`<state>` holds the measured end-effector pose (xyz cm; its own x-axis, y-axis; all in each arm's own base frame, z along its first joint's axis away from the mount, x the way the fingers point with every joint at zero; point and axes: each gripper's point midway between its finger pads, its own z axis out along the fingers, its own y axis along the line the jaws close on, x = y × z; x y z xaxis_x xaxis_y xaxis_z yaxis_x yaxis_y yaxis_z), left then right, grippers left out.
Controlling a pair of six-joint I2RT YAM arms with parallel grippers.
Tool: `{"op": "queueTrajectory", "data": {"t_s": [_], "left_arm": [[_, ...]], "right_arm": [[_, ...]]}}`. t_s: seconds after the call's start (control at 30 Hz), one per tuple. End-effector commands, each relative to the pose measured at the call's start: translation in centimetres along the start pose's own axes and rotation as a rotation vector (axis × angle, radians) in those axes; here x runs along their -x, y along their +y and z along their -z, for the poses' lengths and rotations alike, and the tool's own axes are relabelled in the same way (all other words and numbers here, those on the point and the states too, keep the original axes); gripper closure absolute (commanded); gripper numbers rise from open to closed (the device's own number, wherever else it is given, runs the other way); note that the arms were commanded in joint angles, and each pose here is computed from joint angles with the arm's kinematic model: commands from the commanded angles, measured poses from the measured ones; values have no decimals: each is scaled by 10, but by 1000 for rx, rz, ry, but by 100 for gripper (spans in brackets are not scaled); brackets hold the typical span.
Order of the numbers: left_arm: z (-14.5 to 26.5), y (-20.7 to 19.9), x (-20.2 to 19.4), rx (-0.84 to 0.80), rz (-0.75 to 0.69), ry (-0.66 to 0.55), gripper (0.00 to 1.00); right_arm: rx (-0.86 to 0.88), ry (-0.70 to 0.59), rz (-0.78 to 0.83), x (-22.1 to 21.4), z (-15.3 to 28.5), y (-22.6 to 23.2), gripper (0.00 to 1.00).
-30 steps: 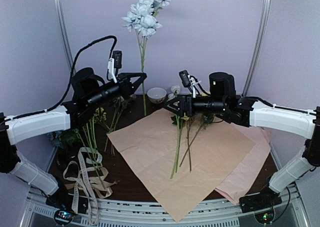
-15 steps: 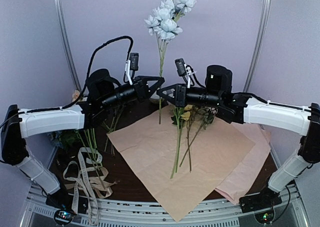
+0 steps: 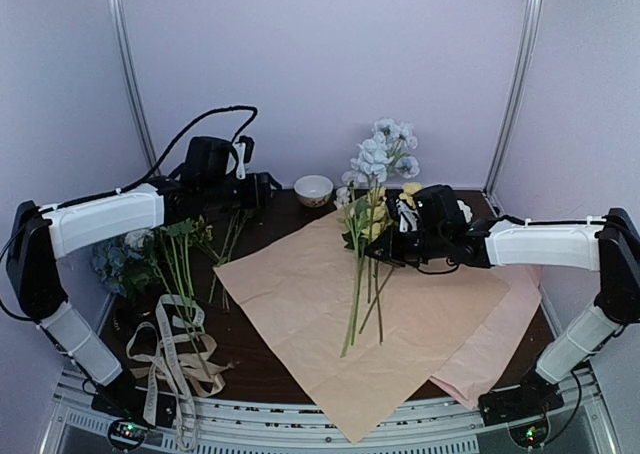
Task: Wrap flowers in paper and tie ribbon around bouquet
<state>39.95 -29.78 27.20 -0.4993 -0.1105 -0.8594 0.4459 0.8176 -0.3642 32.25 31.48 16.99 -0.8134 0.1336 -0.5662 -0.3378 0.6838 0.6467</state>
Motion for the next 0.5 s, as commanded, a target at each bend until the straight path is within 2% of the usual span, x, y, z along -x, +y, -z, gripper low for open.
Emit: {"op": "queueTrajectory", "data": {"t_s": [0.0, 0.23, 0.3, 0.33, 0.47], "left_arm": [[-5, 94, -62, 300, 63, 243, 31], [-7, 136, -95, 384, 78, 330, 31], [-7, 139, -98, 388, 80, 338, 31], [-6, 140, -98, 391, 80, 338, 31], [-4, 143, -99, 400, 73, 340, 31]], "right_arm": [[-126, 92, -139, -23, -11, -42, 100], [-189, 139, -236, -47, -22, -76, 98], [-212, 148, -241, -51, -20, -81, 72], [-226, 149, -240, -52, -18, -83, 63], [-333, 97, -146, -40, 13, -86, 52]]}}
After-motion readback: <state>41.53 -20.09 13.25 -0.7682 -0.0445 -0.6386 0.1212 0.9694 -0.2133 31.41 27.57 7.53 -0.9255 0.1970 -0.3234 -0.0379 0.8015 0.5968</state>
